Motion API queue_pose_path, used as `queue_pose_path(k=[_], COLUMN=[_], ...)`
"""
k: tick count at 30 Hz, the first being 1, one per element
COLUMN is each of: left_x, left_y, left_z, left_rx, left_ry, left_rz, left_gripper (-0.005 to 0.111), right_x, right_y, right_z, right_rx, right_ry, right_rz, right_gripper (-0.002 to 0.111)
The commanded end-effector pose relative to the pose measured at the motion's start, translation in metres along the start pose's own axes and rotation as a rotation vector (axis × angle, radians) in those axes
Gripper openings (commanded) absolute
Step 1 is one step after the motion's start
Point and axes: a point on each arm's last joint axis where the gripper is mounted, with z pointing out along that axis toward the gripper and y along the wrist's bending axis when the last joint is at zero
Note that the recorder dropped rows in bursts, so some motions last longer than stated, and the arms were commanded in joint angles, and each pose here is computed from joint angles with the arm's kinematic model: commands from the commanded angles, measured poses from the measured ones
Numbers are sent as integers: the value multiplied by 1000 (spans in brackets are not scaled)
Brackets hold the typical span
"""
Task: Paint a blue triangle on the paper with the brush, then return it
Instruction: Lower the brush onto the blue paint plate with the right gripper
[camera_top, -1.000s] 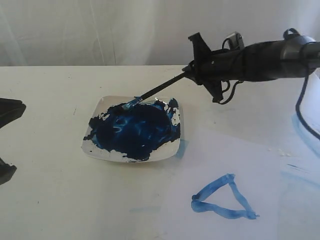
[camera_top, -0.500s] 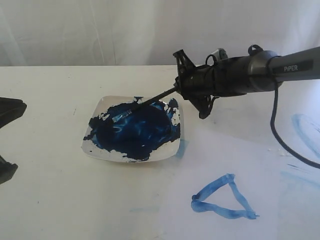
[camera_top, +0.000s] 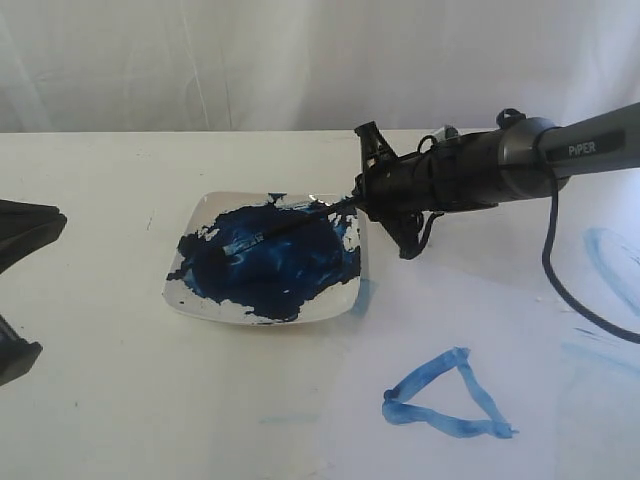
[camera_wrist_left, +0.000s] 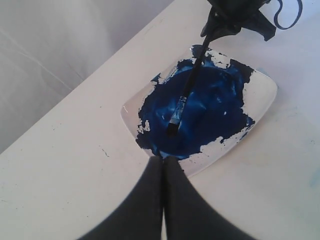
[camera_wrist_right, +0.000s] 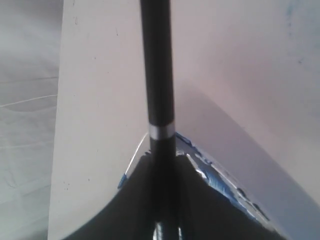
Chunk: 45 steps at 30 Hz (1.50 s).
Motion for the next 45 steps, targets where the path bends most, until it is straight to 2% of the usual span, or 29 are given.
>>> queue_pose_path(k=[1,13,30,33,40,45], left_x=[2,2,1,1,1,1], left_y=[0,0,-3,-3,-3,-3], left_z=[-1,-1,-1,-1,-1,-1], left_rx=[-4,-5,13,13,13,13], left_ry=[4,4,-6,-6,-6,-6], left_rz=[9,7,18,18,18,18], left_gripper=[0,0,0,0,0,0], right_x=[0,5,4,4,4,4], right_y=[-1,-23,-24,-24,-23,-15], right_z=[0,19,19,19,19,12], right_rx=[2,56,62,62,59,37], right_ry=[0,49,34,34,39,37], right_rz=[2,27,37,18,-10,-24], right_gripper=[0,0,0,5,23,28])
